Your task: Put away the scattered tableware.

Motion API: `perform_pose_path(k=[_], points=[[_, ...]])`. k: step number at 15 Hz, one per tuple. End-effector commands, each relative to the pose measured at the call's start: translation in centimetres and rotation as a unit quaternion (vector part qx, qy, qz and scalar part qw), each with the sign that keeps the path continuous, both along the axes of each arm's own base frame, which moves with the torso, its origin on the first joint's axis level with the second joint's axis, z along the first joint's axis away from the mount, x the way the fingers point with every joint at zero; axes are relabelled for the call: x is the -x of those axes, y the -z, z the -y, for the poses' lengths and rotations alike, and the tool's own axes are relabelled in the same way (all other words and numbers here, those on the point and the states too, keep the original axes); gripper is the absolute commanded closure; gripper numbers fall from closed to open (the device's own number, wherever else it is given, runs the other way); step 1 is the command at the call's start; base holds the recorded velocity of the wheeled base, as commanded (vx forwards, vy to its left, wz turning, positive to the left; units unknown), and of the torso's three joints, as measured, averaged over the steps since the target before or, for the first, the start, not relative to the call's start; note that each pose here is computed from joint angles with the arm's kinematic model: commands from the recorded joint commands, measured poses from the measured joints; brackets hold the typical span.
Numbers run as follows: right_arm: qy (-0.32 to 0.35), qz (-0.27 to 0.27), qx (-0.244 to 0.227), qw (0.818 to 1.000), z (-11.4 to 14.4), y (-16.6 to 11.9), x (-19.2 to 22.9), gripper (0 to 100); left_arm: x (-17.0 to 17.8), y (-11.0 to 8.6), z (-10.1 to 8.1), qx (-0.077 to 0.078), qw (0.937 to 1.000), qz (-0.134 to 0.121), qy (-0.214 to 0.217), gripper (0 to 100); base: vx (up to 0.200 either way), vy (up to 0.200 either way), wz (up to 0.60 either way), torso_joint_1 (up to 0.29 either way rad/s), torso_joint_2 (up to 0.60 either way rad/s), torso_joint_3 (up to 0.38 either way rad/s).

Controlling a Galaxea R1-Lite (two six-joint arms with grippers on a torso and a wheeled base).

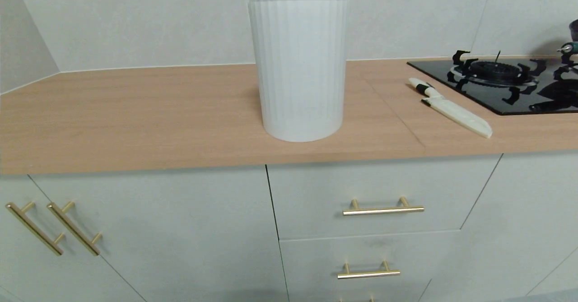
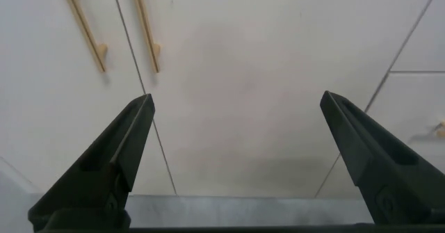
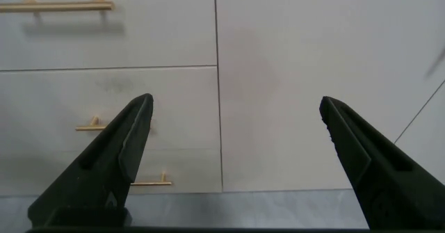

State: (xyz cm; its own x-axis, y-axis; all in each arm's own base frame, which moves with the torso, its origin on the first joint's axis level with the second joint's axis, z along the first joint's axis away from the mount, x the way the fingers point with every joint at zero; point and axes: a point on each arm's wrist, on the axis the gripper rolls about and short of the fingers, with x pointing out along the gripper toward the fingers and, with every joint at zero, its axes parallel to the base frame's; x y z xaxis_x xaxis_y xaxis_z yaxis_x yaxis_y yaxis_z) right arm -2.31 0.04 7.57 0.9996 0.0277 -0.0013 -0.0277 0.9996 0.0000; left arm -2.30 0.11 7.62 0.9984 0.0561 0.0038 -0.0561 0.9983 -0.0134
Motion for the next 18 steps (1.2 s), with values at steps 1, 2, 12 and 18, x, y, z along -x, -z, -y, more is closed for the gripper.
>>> perform_pose_path(k=[1,2,12,18], points=[[-0.001,-0.001,0.000,1.000,0.00,0.00,-0.01,0,0.00,0.01,0.00,0.000,1.0000,0.000,0.000,0,0.000,0.000,0.00,0.041,-0.56,-0.349],[0.000,-0.001,0.000,1.000,0.00,0.00,-0.01,0,0.00,0.01,0.00,0.000,1.0000,0.000,0.000,0,0.000,0.000,0.00,0.100,-0.52,-0.344],[-0.002,-0.001,0.001,1.000,0.00,0.00,-0.01,0,0.00,0.01,0.00,0.000,1.0000,0.000,0.000,0,0.000,0.000,0.00,0.149,-0.47,-0.324],[-0.001,-0.001,0.001,1.000,0.00,0.00,-0.01,0,0.00,0.01,0.00,0.000,1.0000,0.000,0.000,0,0.000,0.000,0.00,0.198,-0.50,-0.307]])
